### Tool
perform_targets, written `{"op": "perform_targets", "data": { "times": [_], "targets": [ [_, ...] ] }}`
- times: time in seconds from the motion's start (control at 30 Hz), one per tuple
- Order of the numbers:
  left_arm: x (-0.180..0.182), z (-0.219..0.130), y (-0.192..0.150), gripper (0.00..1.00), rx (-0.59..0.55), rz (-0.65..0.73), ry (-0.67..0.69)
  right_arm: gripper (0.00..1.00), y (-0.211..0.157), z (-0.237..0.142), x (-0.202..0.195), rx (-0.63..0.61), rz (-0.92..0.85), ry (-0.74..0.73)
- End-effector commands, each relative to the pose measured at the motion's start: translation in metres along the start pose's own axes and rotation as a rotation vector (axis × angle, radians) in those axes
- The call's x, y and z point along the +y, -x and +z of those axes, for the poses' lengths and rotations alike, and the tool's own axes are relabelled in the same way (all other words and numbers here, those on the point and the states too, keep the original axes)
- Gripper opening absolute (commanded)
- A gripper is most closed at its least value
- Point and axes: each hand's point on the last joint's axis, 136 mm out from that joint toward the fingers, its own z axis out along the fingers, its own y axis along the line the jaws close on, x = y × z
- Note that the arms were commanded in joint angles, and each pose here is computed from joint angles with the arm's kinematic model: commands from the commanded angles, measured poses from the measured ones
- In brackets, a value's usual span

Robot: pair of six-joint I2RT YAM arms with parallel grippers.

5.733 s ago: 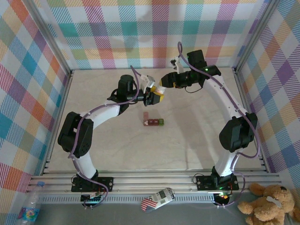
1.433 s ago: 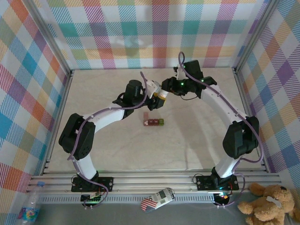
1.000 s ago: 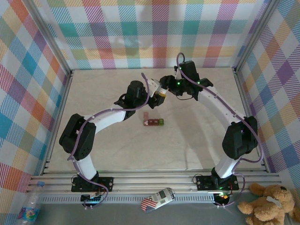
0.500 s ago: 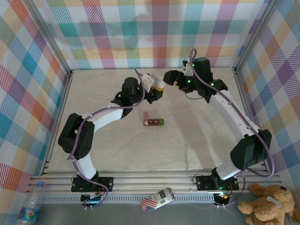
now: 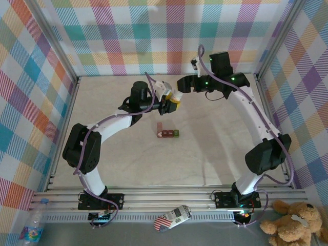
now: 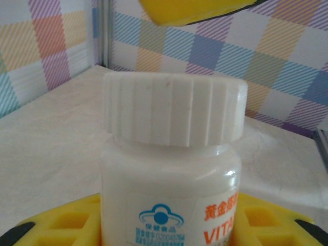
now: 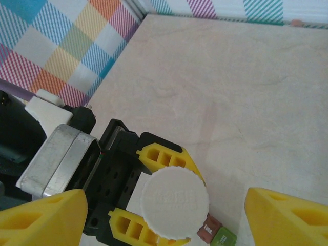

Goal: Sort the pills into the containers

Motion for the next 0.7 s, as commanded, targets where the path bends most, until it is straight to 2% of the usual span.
{"op": "perform_targets", "data": {
  "times": [0.0,0.67],
  "targets": [
    [-0.014,-0.009,0.029,0.00,-0.044,0.043,-0.060,0.78,-0.009,0.003,0.008,0.060,-0.036,0.056],
    [-0.014,-0.007,0.030,0.00,-0.042,0.038,-0.069,0.69,-0.029,0.024,-0.002,0.124,0.018,0.086]
  ]
}}
